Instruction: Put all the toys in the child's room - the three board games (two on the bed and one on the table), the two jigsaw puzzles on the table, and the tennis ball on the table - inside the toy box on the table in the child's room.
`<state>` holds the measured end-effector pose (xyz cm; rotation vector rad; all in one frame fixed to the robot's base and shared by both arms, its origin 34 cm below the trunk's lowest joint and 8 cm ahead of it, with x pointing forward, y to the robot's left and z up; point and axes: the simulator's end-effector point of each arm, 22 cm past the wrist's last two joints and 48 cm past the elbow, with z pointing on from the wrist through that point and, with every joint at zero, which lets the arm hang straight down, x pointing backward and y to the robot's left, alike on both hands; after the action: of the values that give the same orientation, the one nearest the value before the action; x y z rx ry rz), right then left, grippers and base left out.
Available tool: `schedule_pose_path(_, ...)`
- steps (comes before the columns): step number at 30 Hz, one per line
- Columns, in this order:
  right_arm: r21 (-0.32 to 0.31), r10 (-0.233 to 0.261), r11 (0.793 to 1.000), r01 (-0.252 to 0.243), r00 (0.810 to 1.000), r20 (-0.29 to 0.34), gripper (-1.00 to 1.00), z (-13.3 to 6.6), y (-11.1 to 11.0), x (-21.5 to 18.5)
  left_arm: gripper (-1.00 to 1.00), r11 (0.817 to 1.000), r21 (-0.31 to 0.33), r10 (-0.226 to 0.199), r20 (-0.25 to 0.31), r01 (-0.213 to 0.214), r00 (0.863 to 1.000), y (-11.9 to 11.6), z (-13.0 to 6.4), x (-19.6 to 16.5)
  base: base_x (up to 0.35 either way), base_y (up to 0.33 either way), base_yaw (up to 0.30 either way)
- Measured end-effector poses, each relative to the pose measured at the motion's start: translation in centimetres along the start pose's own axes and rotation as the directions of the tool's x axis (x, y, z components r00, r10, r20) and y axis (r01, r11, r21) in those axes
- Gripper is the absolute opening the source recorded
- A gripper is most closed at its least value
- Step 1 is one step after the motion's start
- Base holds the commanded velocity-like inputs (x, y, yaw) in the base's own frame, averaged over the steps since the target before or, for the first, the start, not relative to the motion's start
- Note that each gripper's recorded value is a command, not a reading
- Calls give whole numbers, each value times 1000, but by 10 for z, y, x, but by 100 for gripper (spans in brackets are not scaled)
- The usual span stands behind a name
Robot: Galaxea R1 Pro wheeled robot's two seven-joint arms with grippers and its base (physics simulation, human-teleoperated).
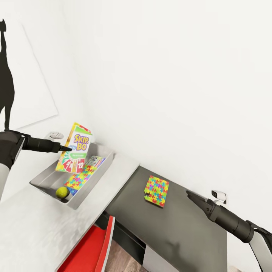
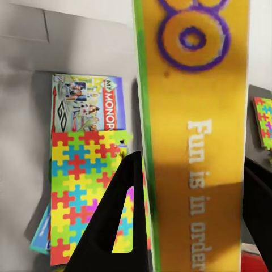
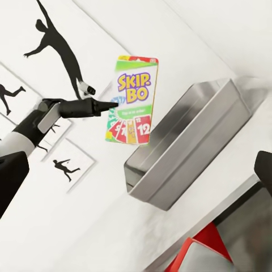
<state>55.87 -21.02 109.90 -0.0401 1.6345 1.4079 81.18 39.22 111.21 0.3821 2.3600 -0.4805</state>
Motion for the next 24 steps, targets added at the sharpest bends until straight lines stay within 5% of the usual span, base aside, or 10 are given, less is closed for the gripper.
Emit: schedule_pose_path(24,18,31,999,-31,999,-14,100,1,-14,10,-100,1000,22,3,-46,-2,999,11,27,29,0,0,0)
